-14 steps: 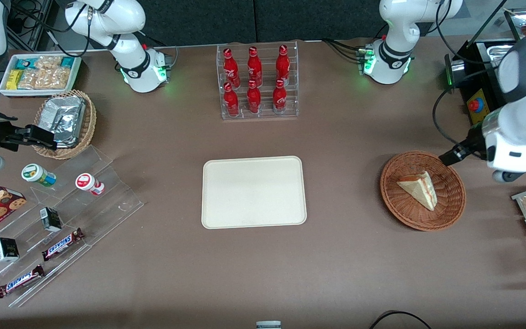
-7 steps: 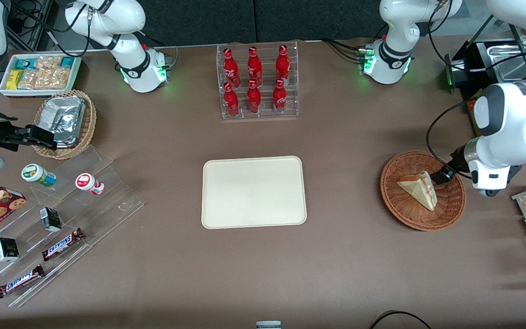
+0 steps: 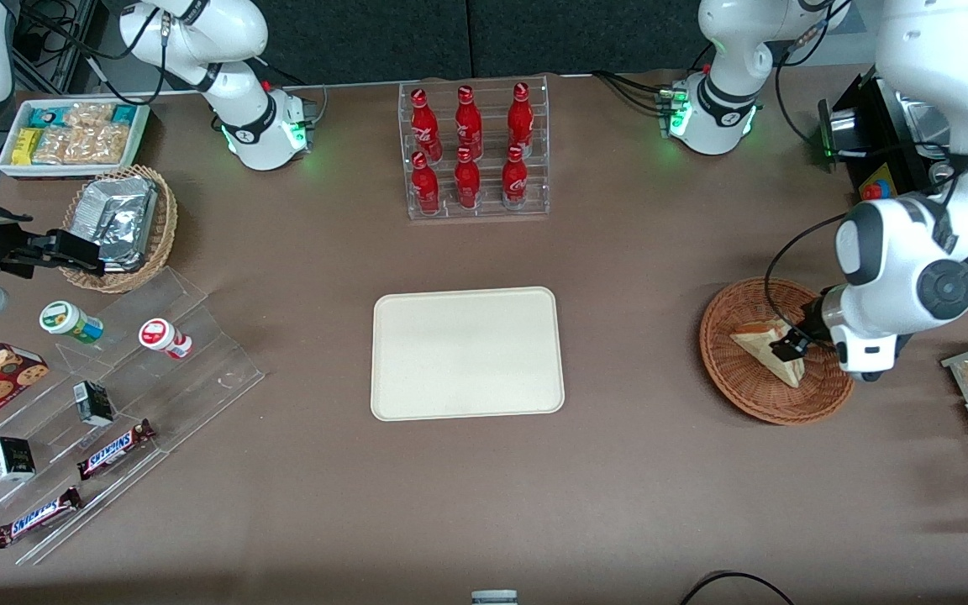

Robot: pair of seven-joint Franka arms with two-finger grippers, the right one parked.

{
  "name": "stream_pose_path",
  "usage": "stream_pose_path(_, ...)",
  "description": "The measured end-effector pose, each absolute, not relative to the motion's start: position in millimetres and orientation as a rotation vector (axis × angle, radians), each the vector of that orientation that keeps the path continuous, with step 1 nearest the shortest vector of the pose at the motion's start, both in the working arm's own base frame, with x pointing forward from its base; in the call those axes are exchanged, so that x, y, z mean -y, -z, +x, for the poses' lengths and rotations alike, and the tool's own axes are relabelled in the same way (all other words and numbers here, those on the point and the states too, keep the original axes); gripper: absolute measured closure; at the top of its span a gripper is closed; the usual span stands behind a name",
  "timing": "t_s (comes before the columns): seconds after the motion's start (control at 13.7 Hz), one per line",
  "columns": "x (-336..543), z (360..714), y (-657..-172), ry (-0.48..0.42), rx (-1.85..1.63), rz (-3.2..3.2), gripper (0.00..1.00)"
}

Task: Place sandwich from basket to tray
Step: 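Close the left gripper on the triangular sandwich and lift it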

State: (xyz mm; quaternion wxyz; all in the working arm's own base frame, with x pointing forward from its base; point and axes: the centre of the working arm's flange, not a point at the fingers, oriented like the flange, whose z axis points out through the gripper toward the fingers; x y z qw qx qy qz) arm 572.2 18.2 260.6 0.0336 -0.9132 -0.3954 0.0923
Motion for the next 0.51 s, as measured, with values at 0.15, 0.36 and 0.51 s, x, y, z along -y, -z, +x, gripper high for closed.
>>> stream_pose_path(0.15,-18.2,572.0,-234.5,-0.28,1.219,-2.81,0.0)
stream_pose_path(0.36,-17.9,564.0,-208.5,-0.247,1.225,-2.819,0.06)
stream_pose_path(0.51,-17.9,564.8,-213.4,-0.232,1.228,-2.824,0.25)
